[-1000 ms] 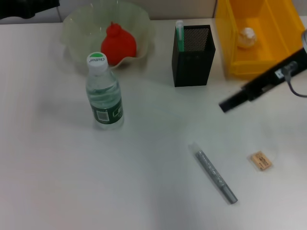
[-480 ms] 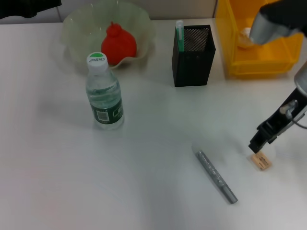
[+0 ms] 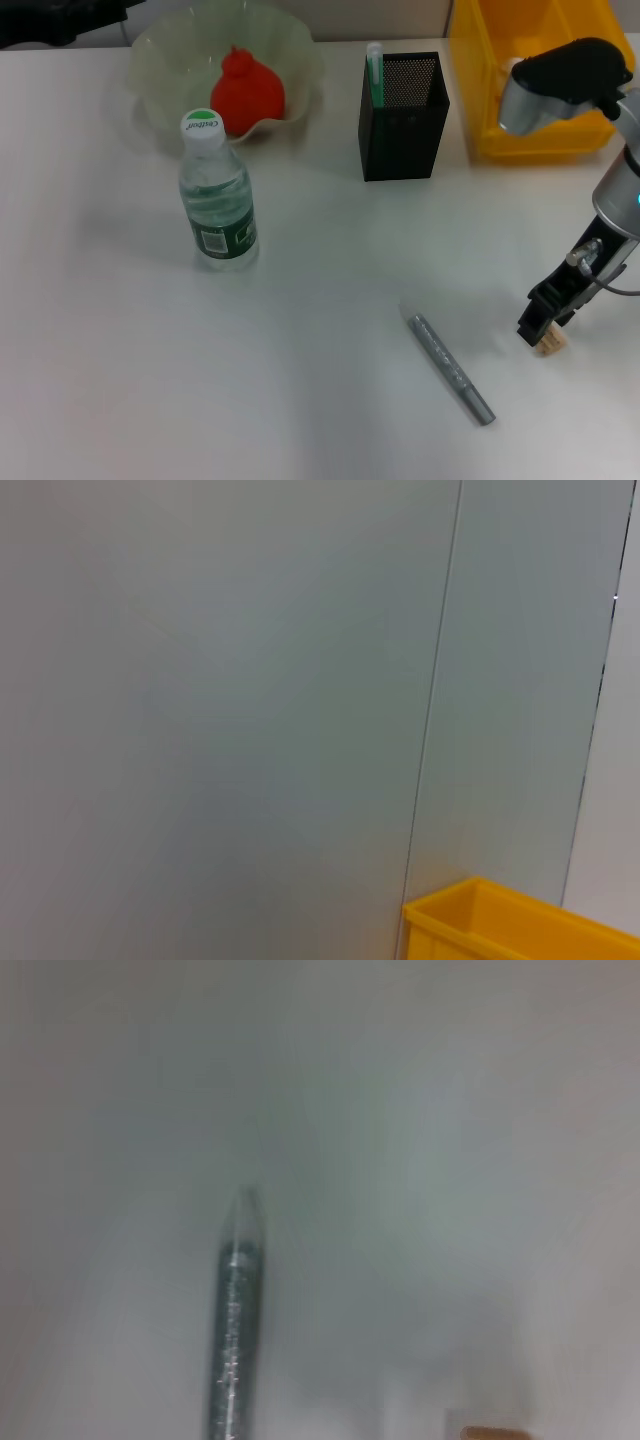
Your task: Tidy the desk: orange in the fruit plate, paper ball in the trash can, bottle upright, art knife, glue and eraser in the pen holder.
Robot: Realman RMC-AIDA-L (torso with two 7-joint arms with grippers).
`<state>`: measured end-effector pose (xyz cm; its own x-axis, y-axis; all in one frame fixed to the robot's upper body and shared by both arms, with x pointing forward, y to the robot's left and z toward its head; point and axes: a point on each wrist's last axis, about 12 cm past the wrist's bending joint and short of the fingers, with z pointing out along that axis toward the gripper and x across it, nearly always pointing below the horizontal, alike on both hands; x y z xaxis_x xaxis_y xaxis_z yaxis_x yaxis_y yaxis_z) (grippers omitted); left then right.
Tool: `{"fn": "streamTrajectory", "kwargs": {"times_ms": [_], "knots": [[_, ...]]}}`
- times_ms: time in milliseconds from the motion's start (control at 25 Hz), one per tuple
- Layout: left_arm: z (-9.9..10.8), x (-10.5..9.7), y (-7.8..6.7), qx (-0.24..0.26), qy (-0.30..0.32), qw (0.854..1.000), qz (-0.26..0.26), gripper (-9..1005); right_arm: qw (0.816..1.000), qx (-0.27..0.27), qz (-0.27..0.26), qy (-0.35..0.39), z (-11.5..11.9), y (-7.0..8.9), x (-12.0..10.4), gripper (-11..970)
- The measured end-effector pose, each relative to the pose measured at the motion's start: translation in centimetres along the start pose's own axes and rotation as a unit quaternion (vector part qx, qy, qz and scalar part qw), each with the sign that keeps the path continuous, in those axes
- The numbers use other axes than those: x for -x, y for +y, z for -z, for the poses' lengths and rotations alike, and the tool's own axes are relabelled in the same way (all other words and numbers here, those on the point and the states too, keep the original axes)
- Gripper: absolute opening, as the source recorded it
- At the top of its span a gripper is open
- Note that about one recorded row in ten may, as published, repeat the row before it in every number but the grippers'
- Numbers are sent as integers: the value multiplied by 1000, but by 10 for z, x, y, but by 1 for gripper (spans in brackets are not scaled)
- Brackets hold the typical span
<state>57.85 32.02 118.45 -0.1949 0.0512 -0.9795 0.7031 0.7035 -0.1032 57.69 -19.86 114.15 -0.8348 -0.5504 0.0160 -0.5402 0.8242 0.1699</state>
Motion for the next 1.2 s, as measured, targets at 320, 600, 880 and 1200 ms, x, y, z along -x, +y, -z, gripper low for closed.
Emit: {"fn": "streamTrajectory", "kwargs": {"times_ms": [320, 600, 880, 1200], "knots": [[2, -1, 0, 0, 0, 1000, 1, 760, 1000, -16, -6, 2, -8, -5, 0, 449], [2, -1, 0, 0, 1, 1000, 1, 760, 1000, -10, -5, 1, -12, -5, 1, 445], [3, -3, 0, 0, 1, 1000, 3, 760, 1000, -10, -4, 8, -18, -5, 0, 443], [5, -5, -1, 0, 1, 1000, 6, 760, 1000, -11, -2, 9, -18, -5, 1, 348]]}}
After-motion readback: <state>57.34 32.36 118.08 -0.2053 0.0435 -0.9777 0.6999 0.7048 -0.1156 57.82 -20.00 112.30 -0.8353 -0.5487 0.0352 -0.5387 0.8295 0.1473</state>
